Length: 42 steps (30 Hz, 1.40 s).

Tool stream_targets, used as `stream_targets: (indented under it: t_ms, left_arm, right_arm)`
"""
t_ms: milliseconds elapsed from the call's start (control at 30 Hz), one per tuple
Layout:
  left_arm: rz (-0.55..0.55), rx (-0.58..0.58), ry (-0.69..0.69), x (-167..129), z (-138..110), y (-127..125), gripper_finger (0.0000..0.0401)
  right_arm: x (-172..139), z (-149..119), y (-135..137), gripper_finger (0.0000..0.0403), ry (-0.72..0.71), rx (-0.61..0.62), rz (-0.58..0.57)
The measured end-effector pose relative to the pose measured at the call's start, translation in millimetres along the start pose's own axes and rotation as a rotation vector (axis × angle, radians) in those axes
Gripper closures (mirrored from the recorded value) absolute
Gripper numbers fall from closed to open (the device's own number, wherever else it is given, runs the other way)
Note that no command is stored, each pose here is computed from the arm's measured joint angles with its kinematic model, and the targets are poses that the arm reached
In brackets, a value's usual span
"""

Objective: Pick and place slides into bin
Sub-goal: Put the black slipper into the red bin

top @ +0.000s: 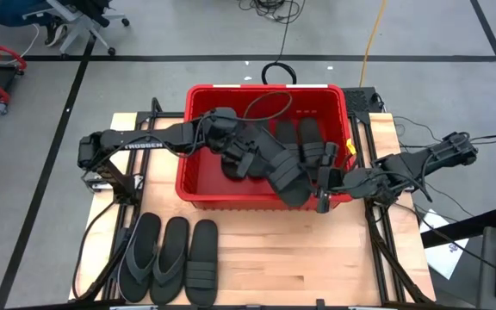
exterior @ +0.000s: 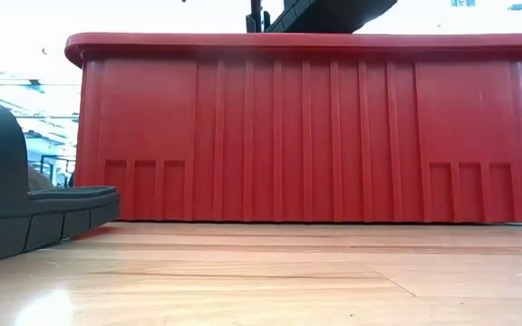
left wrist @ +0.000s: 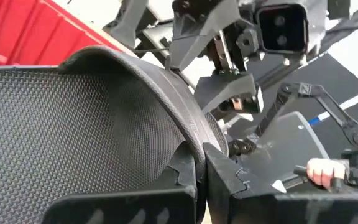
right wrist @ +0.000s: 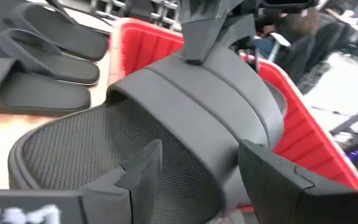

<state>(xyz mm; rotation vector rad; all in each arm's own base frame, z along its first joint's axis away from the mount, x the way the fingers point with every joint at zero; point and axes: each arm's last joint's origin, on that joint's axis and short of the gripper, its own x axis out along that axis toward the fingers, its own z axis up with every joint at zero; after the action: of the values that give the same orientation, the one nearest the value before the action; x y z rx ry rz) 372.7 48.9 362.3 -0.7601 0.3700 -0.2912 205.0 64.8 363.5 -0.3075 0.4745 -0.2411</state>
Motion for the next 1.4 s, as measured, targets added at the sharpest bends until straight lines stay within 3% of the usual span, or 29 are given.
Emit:
stream_targets:
  t_ms: [300,500,600,800,1067,1267,1400]
  left_arm:
    - [-0.033,0.007,-0.009,0,1,-3,0.0398]
    - [-0.047,0.016,0.006,3,-3,-9,0.0399]
    - [-0.051,0.009,0.025,4,-5,-9,0.0399]
    - [-0.066,0.002,0.058,4,-7,-10,0.0396]
    - [-0.029,0.007,0.024,1,-3,-6,0.039]
    - [-0.009,0.046,-0.03,-20,7,-10,0.0345]
    - [-0.033,0.121,-0.085,-48,15,-30,0.0307]
  right_arm:
    - [4,1,-6,0.0212,0.006,0.04,-0.156]
    - [19,4,-8,0.0235,0.001,0.025,-0.171]
    - [29,4,-6,0.0269,0.012,0.027,-0.13]
    - [45,2,1,0.0389,0.044,0.02,-0.054]
    - [43,-3,-5,0.0399,0.079,0.098,-0.168]
    - [33,-9,-13,0.04,0.126,0.099,-0.287]
    - [29,-16,-18,0.0401,0.17,0.102,-0.403]
